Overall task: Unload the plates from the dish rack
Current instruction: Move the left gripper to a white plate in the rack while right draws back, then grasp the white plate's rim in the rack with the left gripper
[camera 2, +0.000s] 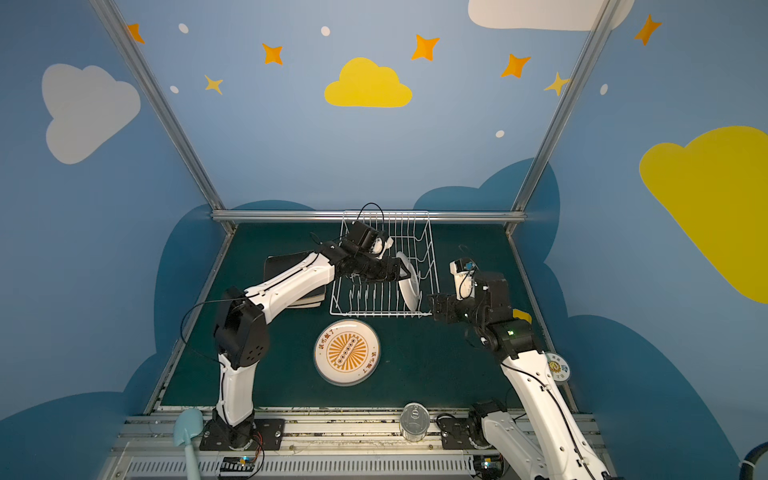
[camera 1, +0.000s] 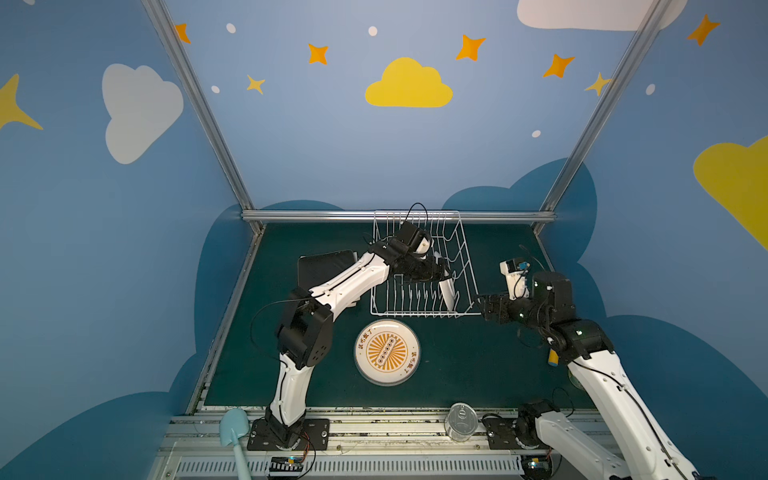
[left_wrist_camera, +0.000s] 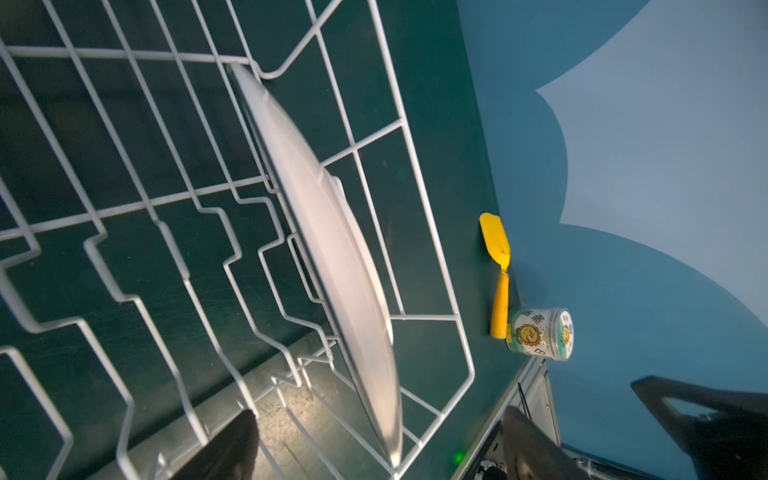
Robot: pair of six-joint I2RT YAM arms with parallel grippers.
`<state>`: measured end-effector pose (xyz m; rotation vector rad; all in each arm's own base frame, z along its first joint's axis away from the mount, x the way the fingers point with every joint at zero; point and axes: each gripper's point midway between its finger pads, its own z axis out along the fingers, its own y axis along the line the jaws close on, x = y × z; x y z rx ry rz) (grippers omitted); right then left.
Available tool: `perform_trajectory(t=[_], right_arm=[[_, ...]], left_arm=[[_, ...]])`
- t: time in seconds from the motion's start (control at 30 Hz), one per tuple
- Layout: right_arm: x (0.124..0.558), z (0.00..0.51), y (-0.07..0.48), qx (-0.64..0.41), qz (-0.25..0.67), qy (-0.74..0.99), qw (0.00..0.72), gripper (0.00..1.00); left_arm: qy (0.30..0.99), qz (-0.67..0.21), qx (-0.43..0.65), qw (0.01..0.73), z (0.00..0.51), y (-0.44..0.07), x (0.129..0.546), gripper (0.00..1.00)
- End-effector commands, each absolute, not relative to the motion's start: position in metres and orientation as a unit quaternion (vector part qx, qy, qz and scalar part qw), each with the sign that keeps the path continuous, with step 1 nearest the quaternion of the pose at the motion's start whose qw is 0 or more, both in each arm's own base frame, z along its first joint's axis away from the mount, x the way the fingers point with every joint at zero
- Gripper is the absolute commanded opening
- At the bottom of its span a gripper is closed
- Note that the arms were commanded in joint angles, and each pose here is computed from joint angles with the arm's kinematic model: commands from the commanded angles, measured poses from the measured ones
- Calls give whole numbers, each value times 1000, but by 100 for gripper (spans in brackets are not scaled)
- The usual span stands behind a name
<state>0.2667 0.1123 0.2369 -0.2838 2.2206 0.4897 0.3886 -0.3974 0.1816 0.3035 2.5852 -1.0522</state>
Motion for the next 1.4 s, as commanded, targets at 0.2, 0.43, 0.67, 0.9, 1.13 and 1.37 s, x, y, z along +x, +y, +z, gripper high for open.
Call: perform_trajectory(t=[0.2,0.43,0.67,0.9,1.13,1.37], right_arm=[[255,241,118,-117,234,879,399,91],[258,247,119,-116,237,875,406,91],[259,249,118,-122,234,873,411,91],[262,255,116,-124,228,871,418,91],[260,251,115,-118,228,872,417,91],[261,251,113,-115,223,873,418,91]], left_arm=[[912,-356,113,169,169,-413,402,79],[923,-327,90,181,158,-415,411,71],[927,-315,81,186,154,-415,413,60],[928,-316,83,180,152,-423,409,53],[928,-318,82,173,149,-425,407,49],[929,-320,81,168,146,-425,405,36]])
